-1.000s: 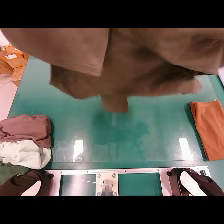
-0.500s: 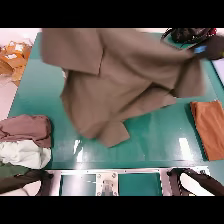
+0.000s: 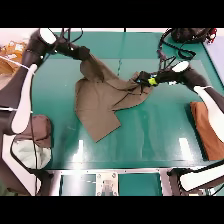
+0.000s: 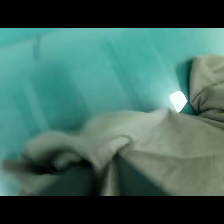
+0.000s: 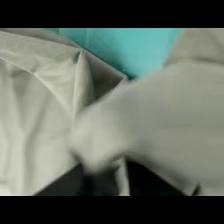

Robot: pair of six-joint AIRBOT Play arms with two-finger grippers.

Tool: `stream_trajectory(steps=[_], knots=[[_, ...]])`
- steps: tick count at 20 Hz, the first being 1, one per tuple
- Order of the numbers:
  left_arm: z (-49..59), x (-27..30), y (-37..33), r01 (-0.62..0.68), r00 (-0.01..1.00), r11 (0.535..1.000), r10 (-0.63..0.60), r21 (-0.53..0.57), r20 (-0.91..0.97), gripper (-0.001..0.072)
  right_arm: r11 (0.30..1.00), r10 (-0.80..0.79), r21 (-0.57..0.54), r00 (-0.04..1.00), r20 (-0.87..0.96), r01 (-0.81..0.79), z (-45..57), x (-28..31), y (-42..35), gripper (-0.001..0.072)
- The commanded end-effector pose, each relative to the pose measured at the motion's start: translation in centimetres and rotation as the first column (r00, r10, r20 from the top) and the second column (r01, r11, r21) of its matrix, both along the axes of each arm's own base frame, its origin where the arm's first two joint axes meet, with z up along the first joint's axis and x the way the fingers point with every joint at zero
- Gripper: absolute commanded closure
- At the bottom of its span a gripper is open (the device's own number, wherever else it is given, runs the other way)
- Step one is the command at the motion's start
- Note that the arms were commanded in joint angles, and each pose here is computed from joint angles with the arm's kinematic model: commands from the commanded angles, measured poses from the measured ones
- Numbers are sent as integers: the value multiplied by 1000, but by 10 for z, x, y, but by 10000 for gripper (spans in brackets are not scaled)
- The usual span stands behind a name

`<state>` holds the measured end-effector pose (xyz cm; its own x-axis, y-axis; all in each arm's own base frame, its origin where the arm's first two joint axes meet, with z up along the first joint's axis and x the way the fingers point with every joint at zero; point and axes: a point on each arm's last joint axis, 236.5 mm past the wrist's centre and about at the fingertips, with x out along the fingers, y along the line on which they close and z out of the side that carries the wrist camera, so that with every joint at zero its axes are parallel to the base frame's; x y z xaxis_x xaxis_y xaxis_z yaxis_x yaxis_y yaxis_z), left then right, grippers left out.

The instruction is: Fold the shirts.

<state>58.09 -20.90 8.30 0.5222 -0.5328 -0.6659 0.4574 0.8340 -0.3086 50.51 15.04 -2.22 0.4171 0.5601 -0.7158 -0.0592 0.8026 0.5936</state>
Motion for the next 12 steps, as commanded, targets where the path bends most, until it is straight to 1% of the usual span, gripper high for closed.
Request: stream_trajectory(steps=[1,3,6,7,8,10,11,12], knots=[[-37,4,9,-55,993,998,54,-8,-102,147,998,-50,30,998,-29,51,-22,21,-13,419],[-38,-7,33,-51,987,997,58,49,-149,150,999,-25,40,999,-42,27,2,21,-44,419],[-52,-47,91,-78,930,984,129,159,-344,149,997,-40,64,997,-70,44,26,16,-97,411],[-58,-65,106,-81,890,982,147,168,-432,149,995,-63,69,995,-82,69,27,14,-115,320],[-63,-82,117,-82,847,981,162,176,-507,150,993,-84,71,992,-91,91,26,12,-129,258],[-69,-110,132,-77,765,979,180,189,-618,150,988,-127,73,987,-102,135,20,12,-150,266],[-73,-122,135,-70,729,978,184,196,-659,149,986,-142,68,984,-107,150,14,13,-156,295],[-78,-134,139,-58,691,974,197,217,-695,150,985,-153,64,982,-112,161,8,15,-160,304]])
